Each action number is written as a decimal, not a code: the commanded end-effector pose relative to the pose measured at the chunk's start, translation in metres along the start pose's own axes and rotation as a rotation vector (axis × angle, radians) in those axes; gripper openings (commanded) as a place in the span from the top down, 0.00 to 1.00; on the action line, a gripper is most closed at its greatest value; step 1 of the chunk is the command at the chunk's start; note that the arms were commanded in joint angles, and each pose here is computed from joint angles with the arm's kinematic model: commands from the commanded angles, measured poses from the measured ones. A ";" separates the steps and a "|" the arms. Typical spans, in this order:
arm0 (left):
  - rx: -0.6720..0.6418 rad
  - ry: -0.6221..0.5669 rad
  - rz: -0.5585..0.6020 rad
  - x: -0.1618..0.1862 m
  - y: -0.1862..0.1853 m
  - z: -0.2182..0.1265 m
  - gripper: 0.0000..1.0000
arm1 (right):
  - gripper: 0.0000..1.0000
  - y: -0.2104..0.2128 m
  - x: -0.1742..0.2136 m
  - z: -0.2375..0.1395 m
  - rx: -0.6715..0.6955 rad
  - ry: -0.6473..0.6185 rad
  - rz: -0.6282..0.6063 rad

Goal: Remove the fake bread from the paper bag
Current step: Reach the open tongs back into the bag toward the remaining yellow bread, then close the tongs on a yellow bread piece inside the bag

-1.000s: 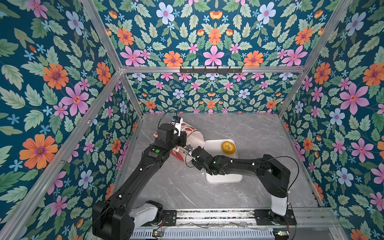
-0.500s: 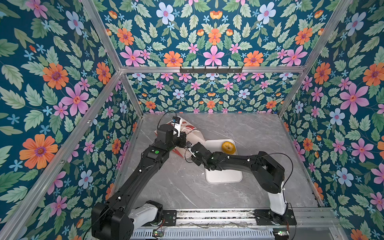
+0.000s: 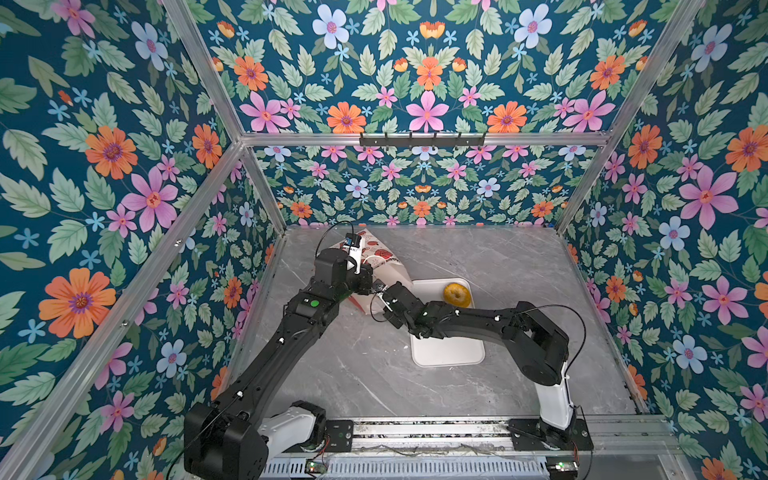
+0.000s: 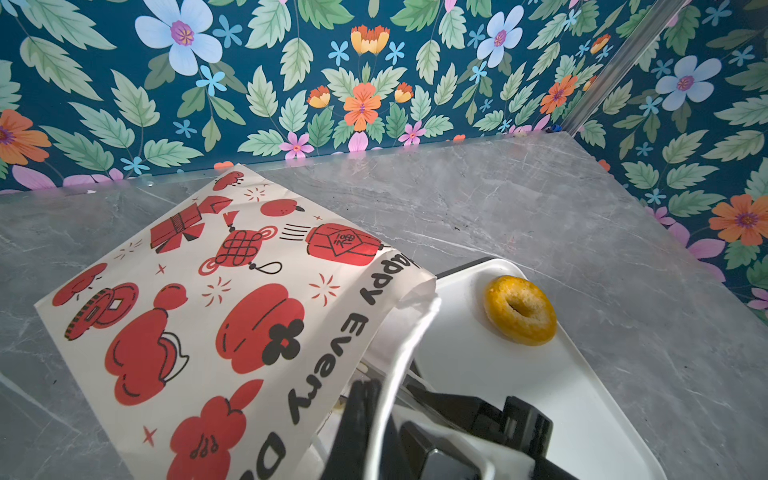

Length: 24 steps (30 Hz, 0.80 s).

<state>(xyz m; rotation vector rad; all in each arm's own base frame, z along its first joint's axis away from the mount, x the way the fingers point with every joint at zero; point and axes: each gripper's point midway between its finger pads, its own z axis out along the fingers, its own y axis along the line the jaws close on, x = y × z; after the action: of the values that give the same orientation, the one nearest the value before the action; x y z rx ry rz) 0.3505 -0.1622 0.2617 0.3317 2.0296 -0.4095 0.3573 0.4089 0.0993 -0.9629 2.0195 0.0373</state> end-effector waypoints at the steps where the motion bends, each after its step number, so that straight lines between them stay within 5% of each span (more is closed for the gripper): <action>1: -0.001 -0.016 0.002 -0.005 0.000 -0.002 1.00 | 0.61 -0.014 -0.017 -0.008 0.054 -0.052 0.031; 24: -0.009 -0.012 0.004 0.000 0.001 -0.004 1.00 | 0.62 -0.019 0.010 -0.016 0.079 0.020 -0.017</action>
<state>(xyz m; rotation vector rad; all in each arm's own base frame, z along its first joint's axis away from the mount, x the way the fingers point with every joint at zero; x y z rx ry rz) 0.3479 -0.1597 0.2618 0.3266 2.0262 -0.4011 0.3542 0.3849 0.0988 -0.9643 2.0314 -0.0667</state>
